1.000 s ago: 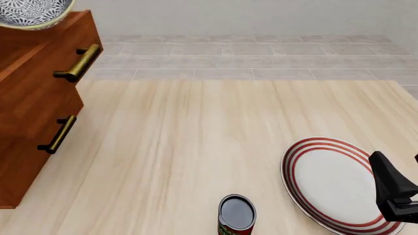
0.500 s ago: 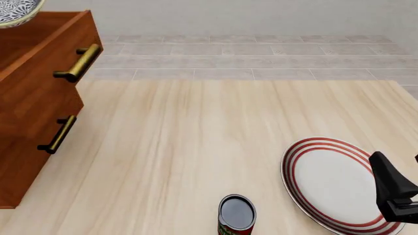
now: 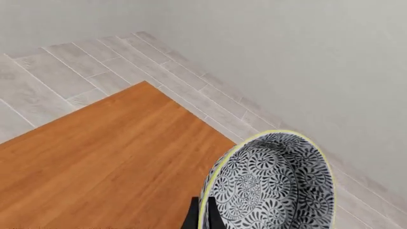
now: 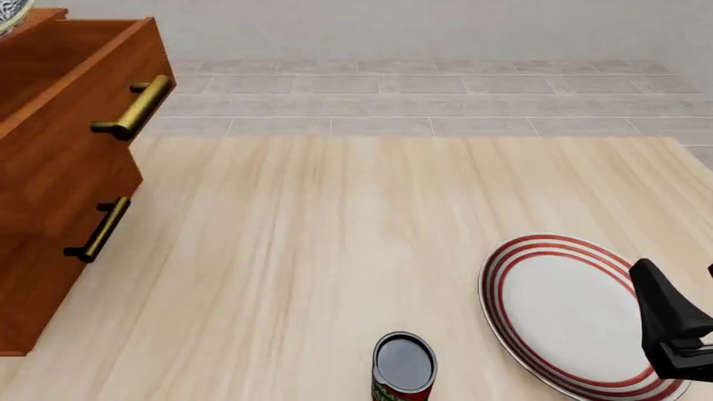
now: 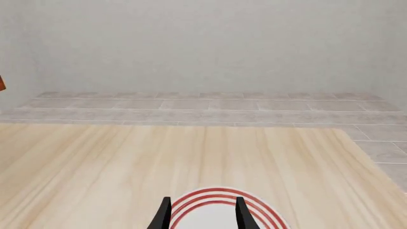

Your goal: Put the bowl on top of the cabinet.

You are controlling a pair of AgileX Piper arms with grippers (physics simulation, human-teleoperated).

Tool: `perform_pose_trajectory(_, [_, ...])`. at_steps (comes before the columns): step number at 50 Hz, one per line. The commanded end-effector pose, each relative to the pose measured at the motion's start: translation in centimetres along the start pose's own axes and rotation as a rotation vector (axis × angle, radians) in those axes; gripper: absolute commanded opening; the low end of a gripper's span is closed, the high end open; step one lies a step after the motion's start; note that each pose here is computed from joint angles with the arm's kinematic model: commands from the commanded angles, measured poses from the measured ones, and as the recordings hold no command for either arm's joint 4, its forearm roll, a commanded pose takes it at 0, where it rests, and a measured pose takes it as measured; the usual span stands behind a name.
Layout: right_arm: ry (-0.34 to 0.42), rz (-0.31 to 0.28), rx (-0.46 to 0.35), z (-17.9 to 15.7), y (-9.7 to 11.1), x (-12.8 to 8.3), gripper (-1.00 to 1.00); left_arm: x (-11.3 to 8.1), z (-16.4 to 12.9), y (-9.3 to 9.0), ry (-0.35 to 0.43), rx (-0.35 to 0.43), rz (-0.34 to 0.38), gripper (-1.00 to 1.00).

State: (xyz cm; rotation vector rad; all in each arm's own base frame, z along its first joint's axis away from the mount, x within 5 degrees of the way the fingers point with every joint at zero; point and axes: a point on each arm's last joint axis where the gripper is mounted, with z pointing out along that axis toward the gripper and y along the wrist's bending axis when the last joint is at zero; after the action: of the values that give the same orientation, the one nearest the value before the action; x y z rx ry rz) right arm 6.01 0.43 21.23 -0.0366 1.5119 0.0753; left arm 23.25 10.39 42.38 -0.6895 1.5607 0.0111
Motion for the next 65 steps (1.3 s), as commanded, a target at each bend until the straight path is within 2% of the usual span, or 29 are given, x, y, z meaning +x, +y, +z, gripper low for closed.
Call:
perform_pose_trajectory(1, [0.000, -0.002, -0.002, 0.0, 0.0, 0.0, 1.00, -0.3, -0.1, 0.6, -0.017, -0.017, -0.029, -1.00])
perform_pose_trajectory(16, [0.000, -0.003, -0.004, 0.0, 0.0, 0.0, 1.00, -0.1, 0.0, 1.7, -0.024, -0.056, -0.048, -1.00])
perform_pose_trajectory(43, [0.002, -0.007, -0.009, 0.0, 0.1, 0.0, 1.00, -1.1, -1.0, 3.3, -0.077, -0.117, -0.062, -1.00])
perform_pose_trajectory(65, [0.002, -0.011, -0.016, 0.0, 0.1, 0.0, 1.00, -0.9, -1.1, 4.5, -0.085, -0.159, -0.078, -1.00])
